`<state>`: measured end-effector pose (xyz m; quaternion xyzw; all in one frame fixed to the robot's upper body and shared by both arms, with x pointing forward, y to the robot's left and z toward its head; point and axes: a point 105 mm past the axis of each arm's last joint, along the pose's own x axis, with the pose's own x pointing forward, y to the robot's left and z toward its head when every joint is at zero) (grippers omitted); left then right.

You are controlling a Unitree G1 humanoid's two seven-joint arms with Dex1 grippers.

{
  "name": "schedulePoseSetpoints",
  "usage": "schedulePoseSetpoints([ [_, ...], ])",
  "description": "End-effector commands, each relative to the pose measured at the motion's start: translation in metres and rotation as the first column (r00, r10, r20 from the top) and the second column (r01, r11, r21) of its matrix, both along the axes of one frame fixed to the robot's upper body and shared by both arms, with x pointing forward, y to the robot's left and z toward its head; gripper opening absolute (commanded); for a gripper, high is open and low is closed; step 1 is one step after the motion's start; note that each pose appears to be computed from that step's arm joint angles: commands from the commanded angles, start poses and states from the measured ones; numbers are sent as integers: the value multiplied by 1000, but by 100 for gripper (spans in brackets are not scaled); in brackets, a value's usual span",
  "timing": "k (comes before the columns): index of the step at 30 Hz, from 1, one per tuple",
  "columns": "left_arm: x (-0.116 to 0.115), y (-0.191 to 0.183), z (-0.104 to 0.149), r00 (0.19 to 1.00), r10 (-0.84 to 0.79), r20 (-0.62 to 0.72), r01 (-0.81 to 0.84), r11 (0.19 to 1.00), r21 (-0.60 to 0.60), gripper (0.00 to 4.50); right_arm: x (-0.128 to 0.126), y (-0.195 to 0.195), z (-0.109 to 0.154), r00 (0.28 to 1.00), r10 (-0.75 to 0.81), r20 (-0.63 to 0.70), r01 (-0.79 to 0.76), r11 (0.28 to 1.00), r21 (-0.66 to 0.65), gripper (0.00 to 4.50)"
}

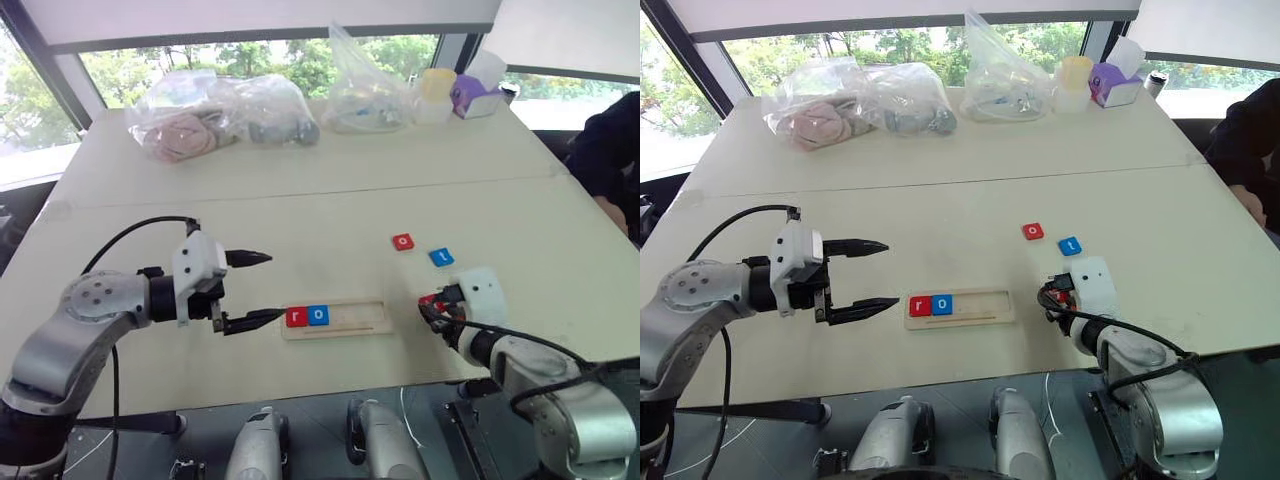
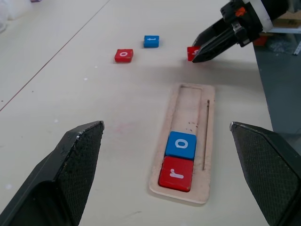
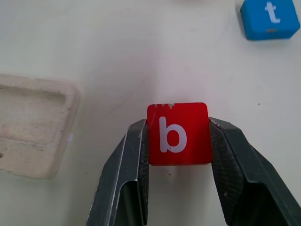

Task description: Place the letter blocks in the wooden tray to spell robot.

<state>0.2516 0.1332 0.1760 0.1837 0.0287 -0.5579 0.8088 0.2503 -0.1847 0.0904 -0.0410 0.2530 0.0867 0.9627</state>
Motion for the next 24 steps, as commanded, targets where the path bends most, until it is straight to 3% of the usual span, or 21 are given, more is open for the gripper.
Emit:
schedulePoseSetpoints([
  [1, 1, -1, 6, 999, -19, 46, 18, 1000, 21, 450, -1, 2, 3, 999, -9, 37, 9, 1000, -2, 119],
  [6, 3, -3, 7, 998, -20, 55, 19, 1000, 22, 450, 0, 4, -2, 999, -5, 34, 5, 1000, -7, 119],
  [11, 1, -5, 5, 998, -25, 56, 24, 999, 23, 450, 1, 7, -1, 997, 63, 37, -62, 998, -24, 367],
  [13, 1, -5, 4, 998, -25, 57, 23, 999, 25, 450, -1, 15, 11, 973, 224, 55, -220, 973, -70, 442],
  [18, 3, -3, 4, 998, -22, 64, 21, 999, 26, 450, -21, 15, 37, 750, 660, -47, -655, 730, -195, 442],
  [21, 5, -4, 4, 997, -25, 71, 24, 999, 24, 450, -16, -5, 42, 655, 745, -124, -747, 615, -252, 442],
  [24, 7, -5, 4, 996, -24, 82, 22, 999, 24, 450, -2, -20, 43, 613, 778, -139, -773, 554, -308, 442],
])
